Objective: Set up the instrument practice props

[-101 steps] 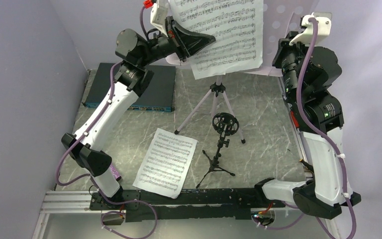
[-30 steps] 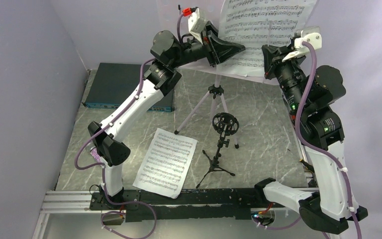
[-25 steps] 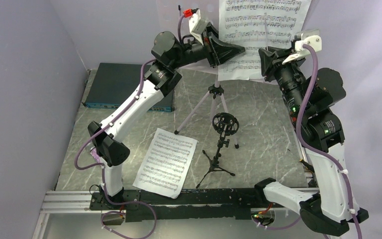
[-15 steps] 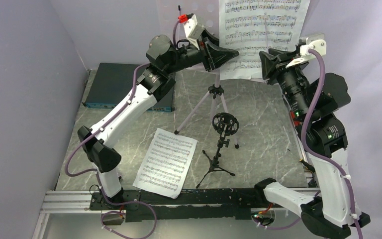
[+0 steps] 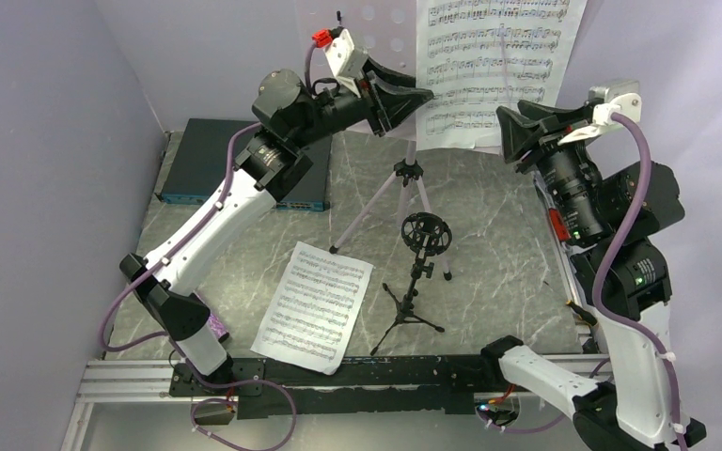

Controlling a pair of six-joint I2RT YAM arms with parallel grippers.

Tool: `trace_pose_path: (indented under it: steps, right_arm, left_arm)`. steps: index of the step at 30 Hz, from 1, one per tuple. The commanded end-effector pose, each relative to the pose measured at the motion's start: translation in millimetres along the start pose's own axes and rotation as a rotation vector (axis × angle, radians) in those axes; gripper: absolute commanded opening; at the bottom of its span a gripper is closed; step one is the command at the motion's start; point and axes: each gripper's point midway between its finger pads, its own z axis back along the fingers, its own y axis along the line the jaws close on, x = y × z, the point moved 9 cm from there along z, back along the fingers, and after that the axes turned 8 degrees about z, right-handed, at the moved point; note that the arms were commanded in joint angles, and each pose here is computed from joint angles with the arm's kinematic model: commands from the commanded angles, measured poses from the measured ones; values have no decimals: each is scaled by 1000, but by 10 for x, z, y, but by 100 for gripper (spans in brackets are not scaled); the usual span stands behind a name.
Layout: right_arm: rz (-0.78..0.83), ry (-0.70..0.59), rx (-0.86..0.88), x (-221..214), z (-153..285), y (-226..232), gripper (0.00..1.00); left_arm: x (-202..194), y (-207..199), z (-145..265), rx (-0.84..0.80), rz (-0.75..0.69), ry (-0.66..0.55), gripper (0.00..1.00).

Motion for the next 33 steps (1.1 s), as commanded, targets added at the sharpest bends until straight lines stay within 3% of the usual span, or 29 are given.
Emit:
trace_pose_path:
  steps: [1, 10, 17, 20, 25, 33]
  right_arm:
    - [-29, -57, -8, 98, 46, -7, 41]
    - [-40, -65, 6, 90, 99, 9, 45]
    - [-78, -92, 103, 53, 175, 114, 46]
    - [-107, -90, 153, -11, 197, 180, 47]
    - [-152, -84, 224, -129, 228, 279, 47]
    - [-191, -59, 269, -295, 243, 361, 47]
  left_arm:
    - [94, -48, 85, 45, -34, 0, 33]
    - [122, -76, 401, 189, -83, 31, 42]
    - [150, -410, 882, 165, -33, 100, 57]
    - [32, -513, 1162, 209, 14, 160, 70]
    - [-337, -580, 1743, 424, 118, 285, 80]
    - [-1296, -528, 2606, 892, 336, 591, 85]
